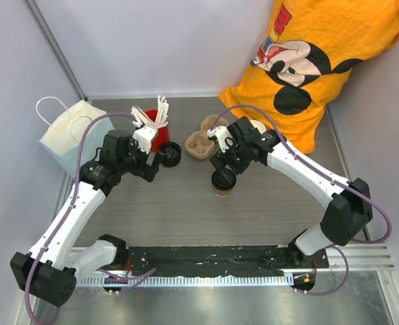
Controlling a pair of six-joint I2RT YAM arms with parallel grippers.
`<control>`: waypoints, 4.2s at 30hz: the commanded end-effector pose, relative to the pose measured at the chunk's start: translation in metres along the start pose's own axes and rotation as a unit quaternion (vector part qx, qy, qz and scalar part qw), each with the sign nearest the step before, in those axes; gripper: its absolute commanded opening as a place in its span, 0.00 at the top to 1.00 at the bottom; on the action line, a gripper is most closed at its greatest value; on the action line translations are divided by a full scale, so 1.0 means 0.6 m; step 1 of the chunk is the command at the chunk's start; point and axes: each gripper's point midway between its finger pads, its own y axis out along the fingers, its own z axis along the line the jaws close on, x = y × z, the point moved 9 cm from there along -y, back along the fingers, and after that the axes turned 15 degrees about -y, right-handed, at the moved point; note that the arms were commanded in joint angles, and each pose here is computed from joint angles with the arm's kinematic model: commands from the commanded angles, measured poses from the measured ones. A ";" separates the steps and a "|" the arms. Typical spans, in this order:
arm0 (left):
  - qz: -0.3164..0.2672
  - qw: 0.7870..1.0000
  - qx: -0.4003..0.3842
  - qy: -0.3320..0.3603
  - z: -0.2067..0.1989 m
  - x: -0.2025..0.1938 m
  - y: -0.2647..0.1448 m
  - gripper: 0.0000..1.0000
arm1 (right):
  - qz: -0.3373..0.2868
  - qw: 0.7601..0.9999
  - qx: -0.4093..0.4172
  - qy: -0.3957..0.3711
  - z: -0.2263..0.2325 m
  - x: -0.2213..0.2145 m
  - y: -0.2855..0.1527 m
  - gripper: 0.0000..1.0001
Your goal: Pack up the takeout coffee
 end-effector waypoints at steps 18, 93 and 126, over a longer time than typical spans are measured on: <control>-0.017 0.999 -0.019 -0.021 0.001 -0.005 -0.002 0.00 | -0.013 0.996 0.028 -0.078 0.009 -0.015 0.057 0.15; -0.012 0.980 -0.192 -0.048 -0.101 0.063 0.101 0.00 | -0.095 0.973 0.205 -0.040 0.027 -0.027 -0.044 0.30; 0.032 0.858 -0.496 -0.132 -0.246 0.017 0.250 0.00 | -0.170 0.924 0.342 -0.002 0.009 -0.107 0.060 0.29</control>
